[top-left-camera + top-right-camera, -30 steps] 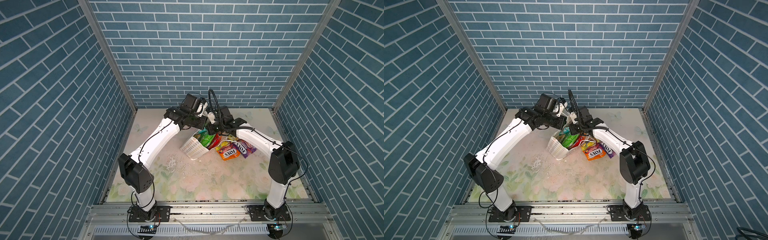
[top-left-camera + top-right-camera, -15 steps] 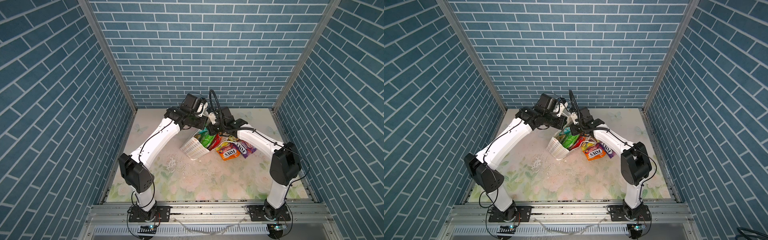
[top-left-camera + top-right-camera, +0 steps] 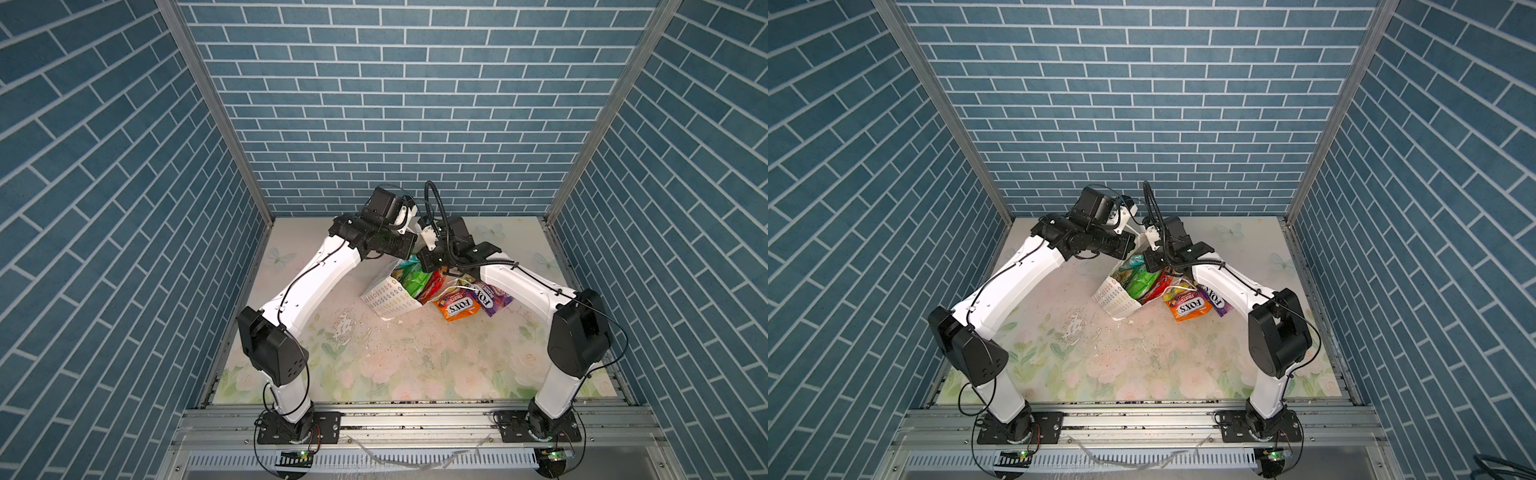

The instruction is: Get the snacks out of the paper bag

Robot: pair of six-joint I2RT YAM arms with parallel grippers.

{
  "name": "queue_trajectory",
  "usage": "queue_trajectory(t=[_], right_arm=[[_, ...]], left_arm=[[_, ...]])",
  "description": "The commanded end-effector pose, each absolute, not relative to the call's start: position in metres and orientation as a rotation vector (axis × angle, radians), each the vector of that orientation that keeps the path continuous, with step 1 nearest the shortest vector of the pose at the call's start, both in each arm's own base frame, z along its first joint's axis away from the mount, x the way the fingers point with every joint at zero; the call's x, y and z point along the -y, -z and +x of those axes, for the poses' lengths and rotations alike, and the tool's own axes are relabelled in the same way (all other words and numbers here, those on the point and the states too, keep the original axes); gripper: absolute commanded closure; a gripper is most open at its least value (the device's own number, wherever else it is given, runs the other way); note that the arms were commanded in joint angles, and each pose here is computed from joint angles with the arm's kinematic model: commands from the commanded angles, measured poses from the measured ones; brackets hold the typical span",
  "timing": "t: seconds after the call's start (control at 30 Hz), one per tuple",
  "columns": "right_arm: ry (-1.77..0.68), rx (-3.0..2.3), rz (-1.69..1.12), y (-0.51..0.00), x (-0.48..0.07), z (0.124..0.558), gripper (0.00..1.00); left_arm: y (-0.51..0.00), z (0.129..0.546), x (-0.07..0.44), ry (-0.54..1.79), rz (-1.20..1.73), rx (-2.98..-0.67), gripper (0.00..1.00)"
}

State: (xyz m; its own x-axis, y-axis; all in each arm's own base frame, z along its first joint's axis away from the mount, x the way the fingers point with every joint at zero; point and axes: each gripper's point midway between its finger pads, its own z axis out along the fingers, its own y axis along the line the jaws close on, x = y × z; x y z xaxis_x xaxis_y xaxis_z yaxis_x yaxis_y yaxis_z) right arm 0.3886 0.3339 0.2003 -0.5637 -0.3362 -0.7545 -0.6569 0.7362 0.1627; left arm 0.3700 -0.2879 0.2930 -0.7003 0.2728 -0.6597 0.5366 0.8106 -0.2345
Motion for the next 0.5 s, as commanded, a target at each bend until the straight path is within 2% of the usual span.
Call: queue_trajectory(t=[0.0,0.2,0.37,0.47], right_arm=[[-0.583,-2.137,-0.795,-0.219,-0.336,0.382,1.00],[-0.606,-2.174,-0.740,-0.227,-0.334,0.380,1.00],[-0.622,-2.173,-0.664,-0.244,-0.326,0.376,0.85],[-0.650,-2.187,-0.629,-0.257,-0.324,0.371,0.83]], left_arm=[[-0.301,0.375,0.295,0.567,0.607,-2.325,1.00],[-0.301,0.378,0.298,0.572,0.613,-2.311,1.00],[-0.304,0.379,0.300,0.576,0.625,-2.303,1.00],[-0.302,0.379,0.299,0.560,0.629,-2.305,1.00]])
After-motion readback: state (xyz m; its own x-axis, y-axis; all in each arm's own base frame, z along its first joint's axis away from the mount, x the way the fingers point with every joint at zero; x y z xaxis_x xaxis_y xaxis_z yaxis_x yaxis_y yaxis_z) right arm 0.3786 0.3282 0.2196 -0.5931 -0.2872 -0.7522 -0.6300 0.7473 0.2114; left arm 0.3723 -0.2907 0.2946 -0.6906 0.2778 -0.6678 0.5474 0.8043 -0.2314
